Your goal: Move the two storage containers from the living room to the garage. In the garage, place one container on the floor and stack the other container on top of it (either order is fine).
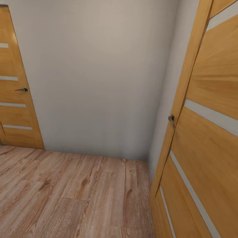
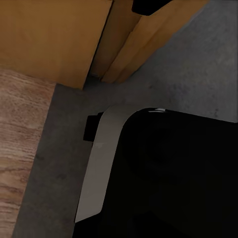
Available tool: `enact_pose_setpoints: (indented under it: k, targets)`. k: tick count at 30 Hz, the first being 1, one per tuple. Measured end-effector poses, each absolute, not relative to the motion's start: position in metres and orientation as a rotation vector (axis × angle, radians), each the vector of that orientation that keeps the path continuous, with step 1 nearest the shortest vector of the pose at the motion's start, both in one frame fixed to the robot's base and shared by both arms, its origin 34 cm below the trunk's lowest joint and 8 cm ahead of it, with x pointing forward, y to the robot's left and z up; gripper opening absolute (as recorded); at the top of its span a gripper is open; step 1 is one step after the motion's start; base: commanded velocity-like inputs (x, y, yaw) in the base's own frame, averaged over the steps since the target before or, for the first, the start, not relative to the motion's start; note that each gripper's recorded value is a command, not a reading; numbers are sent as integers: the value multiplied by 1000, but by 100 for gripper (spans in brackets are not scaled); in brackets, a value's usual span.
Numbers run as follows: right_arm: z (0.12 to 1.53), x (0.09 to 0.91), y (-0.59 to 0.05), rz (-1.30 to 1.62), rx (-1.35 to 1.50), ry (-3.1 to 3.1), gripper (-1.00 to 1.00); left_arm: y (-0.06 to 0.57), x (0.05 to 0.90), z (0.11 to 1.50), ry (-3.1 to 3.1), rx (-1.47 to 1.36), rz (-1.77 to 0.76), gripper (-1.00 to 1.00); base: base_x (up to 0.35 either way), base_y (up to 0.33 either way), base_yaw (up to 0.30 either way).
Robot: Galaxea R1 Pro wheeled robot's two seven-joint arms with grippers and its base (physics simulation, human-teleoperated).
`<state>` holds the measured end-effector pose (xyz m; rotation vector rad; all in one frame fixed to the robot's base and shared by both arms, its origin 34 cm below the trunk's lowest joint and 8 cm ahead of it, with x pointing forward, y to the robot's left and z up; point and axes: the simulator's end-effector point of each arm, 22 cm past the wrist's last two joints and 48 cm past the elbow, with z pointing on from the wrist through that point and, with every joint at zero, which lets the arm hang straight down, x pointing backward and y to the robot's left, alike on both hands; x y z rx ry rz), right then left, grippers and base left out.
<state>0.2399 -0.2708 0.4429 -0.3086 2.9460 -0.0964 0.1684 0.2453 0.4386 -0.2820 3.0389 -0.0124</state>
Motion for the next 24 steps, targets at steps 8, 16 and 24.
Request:
enact_pose_setpoints:
  k: [8, 16, 24]
  targets:
    - [443, 240, -271, -101, -307, 2947, 100, 245, 168, 439, 3039, -283, -13, 100, 0, 0, 43]
    - [443, 240, -272, -104, -310, 2945, 100, 245, 168, 439, 3039, -284, -13, 100, 0, 0, 223]
    - [443, 240, -272, -103, -310, 2945, 100, 245, 168, 439, 3039, -283, -13, 100, 0, 0, 107]
